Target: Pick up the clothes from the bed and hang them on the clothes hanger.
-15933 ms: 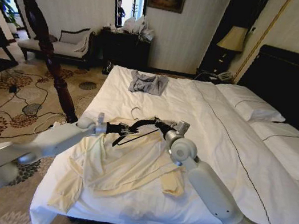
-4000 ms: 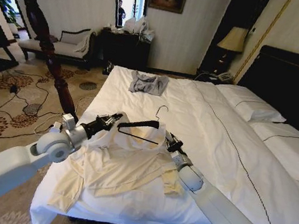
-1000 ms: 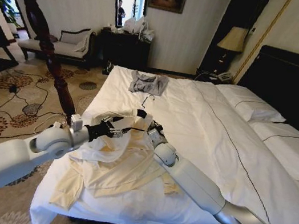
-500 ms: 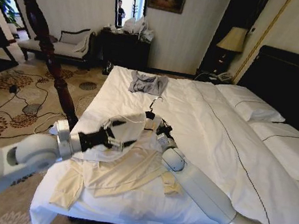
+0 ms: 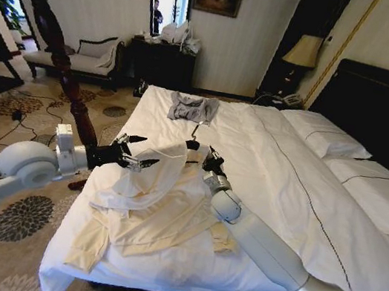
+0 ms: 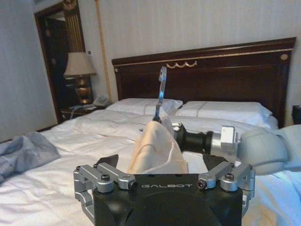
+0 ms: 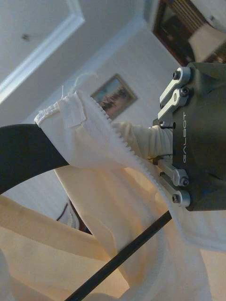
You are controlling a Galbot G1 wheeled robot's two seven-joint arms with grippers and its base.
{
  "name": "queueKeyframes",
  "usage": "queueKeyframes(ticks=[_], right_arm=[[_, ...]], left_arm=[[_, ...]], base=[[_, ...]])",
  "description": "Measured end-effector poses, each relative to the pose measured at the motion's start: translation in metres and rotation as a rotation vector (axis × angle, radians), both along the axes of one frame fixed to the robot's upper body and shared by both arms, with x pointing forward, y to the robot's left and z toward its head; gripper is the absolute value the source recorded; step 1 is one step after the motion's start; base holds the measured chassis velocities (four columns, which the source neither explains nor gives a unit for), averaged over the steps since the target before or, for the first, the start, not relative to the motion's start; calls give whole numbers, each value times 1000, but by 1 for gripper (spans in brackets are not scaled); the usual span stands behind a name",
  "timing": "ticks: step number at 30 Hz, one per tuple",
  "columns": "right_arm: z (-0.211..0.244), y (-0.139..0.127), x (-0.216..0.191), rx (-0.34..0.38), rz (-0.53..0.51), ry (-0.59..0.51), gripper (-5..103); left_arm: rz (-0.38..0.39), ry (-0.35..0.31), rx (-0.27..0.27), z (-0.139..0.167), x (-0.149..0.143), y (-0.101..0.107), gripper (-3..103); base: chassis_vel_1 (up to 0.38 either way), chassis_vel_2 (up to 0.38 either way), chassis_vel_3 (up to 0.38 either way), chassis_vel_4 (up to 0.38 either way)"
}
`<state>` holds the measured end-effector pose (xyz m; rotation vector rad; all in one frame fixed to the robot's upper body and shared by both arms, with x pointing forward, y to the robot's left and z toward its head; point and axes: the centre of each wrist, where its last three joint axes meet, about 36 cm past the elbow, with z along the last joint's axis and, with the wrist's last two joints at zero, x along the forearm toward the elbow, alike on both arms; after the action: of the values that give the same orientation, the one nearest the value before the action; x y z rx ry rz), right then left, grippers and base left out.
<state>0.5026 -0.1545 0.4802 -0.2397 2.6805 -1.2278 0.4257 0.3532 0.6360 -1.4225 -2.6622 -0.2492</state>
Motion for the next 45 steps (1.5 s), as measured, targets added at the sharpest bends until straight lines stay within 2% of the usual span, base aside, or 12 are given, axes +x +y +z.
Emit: queueKeyframes(ticks=[10, 17, 26, 27, 30, 32, 35, 37, 42, 45], right_arm=[[2, 2, 4, -25, 24, -44, 20], [0, 4, 1, -59, 45, -80, 20], [4, 8, 3, -77, 63, -113, 20], [4, 8, 3, -77, 64, -113, 20], [3, 10, 2, -80, 70, -112, 20], [3, 10, 2, -84, 73, -117, 20], [2, 12, 2, -106, 90, -138, 20], [2, 12, 2, -110, 94, -141, 20], [7, 15, 2, -135, 126, -183, 20], [9, 16, 2, -133, 129, -188, 20]], left_arm=[[14, 45, 13, -20, 7, 8, 100], [35, 48, 3, -27, 11, 6, 100], [59, 49, 29, -34, 10, 7, 100], [59, 51, 30, -34, 10, 6, 103], [58, 60, 35, -37, 9, 6, 92], [58, 65, 37, -38, 9, 6, 92], [55, 77, 43, -41, 7, 5, 76], [55, 79, 44, -41, 7, 5, 76], [56, 99, 52, -43, 6, 6, 49], [54, 108, 55, -46, 6, 6, 43]], base=[[0, 0, 0, 0], [0, 0, 0, 0], [0, 0, 0, 0], [0, 0, 0, 0], [0, 0, 0, 0], [0, 0, 0, 0], [0, 0, 0, 0], [0, 0, 0, 0], [0, 0, 0, 0], [0, 0, 0, 0]])
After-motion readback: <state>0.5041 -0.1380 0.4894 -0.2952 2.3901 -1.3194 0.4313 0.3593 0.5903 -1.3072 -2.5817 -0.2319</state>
